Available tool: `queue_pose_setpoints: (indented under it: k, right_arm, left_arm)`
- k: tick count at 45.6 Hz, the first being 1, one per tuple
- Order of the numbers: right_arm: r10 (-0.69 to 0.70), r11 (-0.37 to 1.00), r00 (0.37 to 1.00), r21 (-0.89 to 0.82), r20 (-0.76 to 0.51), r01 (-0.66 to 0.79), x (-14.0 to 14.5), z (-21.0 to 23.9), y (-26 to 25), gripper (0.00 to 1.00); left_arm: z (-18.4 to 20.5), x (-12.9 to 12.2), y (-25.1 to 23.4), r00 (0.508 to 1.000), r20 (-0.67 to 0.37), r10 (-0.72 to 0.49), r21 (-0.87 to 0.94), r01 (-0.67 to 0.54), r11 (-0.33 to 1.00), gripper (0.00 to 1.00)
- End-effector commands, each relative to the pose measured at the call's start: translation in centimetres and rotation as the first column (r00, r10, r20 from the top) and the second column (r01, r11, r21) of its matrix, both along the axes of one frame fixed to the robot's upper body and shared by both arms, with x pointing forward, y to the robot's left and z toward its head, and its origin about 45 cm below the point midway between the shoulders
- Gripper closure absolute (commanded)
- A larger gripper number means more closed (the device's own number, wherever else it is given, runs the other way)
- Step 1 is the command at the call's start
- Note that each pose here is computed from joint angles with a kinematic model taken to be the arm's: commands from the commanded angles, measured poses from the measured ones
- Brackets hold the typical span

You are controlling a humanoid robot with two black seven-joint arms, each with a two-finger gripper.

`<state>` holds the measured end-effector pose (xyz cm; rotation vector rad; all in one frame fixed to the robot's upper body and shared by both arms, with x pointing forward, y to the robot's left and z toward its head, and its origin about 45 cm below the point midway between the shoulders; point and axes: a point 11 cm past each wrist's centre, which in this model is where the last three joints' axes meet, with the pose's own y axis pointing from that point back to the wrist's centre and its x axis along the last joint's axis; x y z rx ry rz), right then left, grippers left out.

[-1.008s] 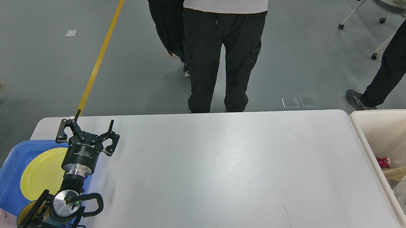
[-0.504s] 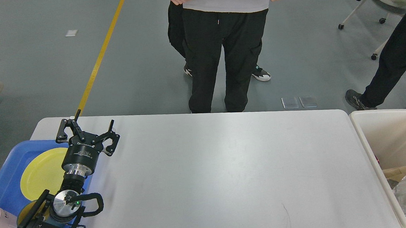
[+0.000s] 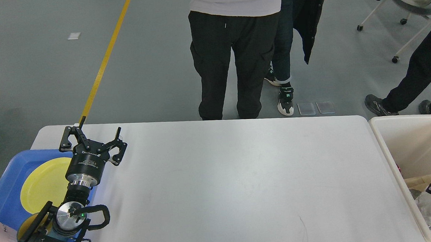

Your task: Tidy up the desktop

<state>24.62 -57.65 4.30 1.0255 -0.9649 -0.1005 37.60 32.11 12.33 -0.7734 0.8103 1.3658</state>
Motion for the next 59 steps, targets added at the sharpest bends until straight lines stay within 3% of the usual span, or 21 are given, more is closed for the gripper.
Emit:
queue_pose_setpoints:
  k: [1, 16, 17, 21, 23, 24, 42, 47, 50, 53, 59]
  right_arm:
    - [-0.001, 1.0, 1.0, 0.003, 0.001, 0.001, 0.0, -0.1, 0.1, 1.0]
    - [-0.016, 1.0, 1.0, 0.013, 0.021, 0.016, 0.1, -0.1, 0.2, 1.0]
    - [-0.023, 1.0, 0.999, 0.015, 0.035, 0.023, 0.2, -0.1, 0.2, 0.94]
    - [-0.037, 0.999, 0.994, -0.013, 0.099, 0.038, 0.7, 0.4, -0.1, 0.24]
    - [-0.033, 0.999, 0.991, -0.038, 0.132, 0.038, 1.0, 0.8, -0.3, 0.03]
    - [-0.03, 0.998, 0.99, -0.047, 0.138, 0.037, 1.1, 0.9, -0.3, 0.0]
    - [-0.035, 0.997, 0.983, -0.056, 0.179, 0.046, 1.6, 1.7, -0.9, 0.0]
    - [-0.133, 0.991, 0.953, 0.026, 0.273, 0.13, 2.5, 2.2, -0.7, 0.0]
    - [-0.261, 0.965, 0.886, 0.138, 0.383, 0.224, 4.1, 3.4, -0.5, 0.0]
    - [-0.406, 0.911, 0.776, 0.279, 0.482, 0.303, 5.9, 4.8, -0.5, 0.0]
    - [-0.614, 0.78, 0.576, 0.528, 0.54, 0.336, 8.9, 6.5, 0.9, 0.0]
  left_arm:
    - [0.0, 0.0, 0.0, 1.0, 0.0, 0.0, 0.0, 0.0, 1.0, 0.03]
    - [0.0, 0.0, 0.0, 1.0, 0.0, 0.0, 0.0, 0.0, 1.0, 0.03]
    - [0.0, 0.0, 0.0, 1.0, 0.0, 0.0, 0.0, 0.0, 1.0, 0.03]
    - [0.0, 0.0, 0.0, 1.0, 0.0, 0.0, 0.0, 0.0, 1.0, 0.03]
    - [0.0, 0.0, 0.0, 1.0, 0.0, 0.001, -0.001, -0.001, 1.0, 0.03]
    - [0.0, 0.0, 0.0, 1.0, 0.0, 0.0, 0.0, 0.0, 1.0, 0.03]
    - [0.0, 0.0, 0.0, 1.0, -0.001, -0.001, 0.001, 0.001, 1.0, 0.03]
    - [0.0, 0.0, 0.0, 1.0, -0.001, -0.001, 0.001, 0.001, 1.0, 0.03]
    - [0.0, 0.0, 0.0, 1.0, -0.001, -0.001, 0.001, 0.001, 1.0, 0.03]
    - [0.0, 0.0, 0.0, 1.0, -0.001, -0.001, 0.001, 0.001, 1.0, 0.03]
    - [0.0, 0.0, 0.0, 1.0, -0.001, -0.001, 0.001, 0.001, 1.0, 0.03]
